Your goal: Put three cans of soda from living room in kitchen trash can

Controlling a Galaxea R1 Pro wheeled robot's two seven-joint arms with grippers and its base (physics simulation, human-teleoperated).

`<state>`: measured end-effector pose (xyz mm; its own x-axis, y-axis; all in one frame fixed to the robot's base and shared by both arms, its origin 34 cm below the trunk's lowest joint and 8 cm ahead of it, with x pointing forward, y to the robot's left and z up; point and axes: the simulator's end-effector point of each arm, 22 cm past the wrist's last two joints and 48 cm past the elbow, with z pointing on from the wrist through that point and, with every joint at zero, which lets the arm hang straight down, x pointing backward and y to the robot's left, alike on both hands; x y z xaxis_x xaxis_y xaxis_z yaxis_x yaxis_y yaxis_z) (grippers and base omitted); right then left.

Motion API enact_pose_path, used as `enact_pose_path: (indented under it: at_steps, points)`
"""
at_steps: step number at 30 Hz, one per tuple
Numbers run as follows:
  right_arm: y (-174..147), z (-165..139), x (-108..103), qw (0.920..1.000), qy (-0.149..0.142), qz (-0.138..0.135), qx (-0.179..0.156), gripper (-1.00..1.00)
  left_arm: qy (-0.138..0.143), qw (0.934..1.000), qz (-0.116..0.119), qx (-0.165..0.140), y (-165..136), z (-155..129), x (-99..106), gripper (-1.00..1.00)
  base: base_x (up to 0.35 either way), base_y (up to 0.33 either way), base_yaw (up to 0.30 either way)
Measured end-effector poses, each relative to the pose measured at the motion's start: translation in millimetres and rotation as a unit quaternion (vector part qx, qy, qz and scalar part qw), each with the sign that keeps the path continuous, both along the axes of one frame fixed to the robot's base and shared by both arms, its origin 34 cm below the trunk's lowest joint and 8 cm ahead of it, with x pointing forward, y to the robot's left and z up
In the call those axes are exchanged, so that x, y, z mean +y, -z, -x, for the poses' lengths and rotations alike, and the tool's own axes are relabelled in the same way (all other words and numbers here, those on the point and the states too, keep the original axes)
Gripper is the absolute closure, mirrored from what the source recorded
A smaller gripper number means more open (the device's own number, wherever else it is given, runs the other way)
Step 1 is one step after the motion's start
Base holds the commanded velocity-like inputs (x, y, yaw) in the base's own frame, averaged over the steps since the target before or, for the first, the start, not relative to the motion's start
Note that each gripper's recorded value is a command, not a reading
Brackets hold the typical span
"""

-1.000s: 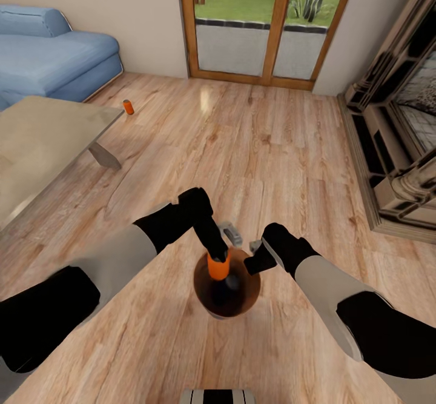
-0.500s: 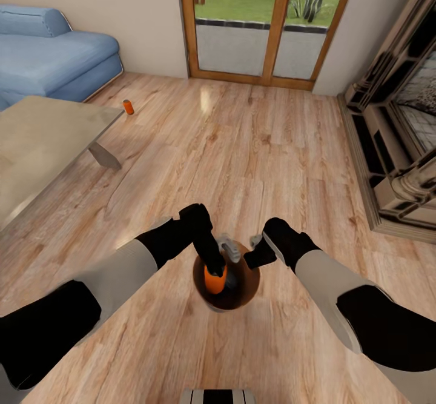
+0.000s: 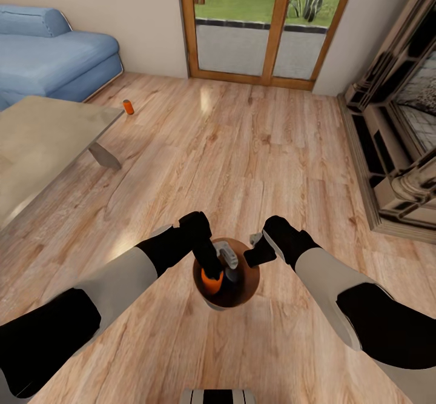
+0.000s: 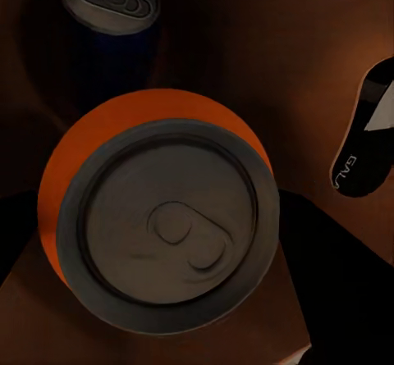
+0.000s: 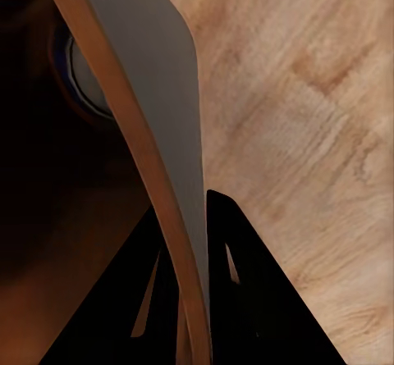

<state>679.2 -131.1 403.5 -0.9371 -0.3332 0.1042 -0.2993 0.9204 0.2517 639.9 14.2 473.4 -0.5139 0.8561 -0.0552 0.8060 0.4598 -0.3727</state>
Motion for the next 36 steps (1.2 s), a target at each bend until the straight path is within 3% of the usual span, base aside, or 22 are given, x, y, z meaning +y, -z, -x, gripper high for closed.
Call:
enact_pose_path:
  at_steps: [13,19,32,33,34,36]
  points:
    - [0,0,1,1.0000,-0.001,0.000,0.000,1.00,0.000,1.0000,-0.004,0.003,7,6,3,1.00,0.000,0.000,0.000]
    - [-2,2,8,0.9999,0.008,-0.013,0.006,1.00,-0.012,0.9998,-0.011,0.013,14,9,9,1.00,0.000,0.000,0.000]
    - [-2,2,8,0.9998,0.011,-0.016,0.007,1.00,-0.011,0.9998,-0.015,0.005,19,6,12,1.00,0.000,0.000,0.000]
    - [-2,2,8,0.9998,0.012,-0.016,0.007,1.00,-0.011,0.9998,-0.015,0.005,19,6,12,-1.00,0.000,0.000,0.000]
    - [-2,1,6,0.9999,0.009,-0.012,0.005,1.00,-0.002,0.9997,-0.025,-0.005,22,3,18,-1.00,0.000,0.000,0.000]
    - [1,0,-1,1.0000,-0.003,0.003,-0.001,1.00,-0.005,0.9997,-0.023,-0.001,21,4,17,-1.00,0.000,0.000,0.000]
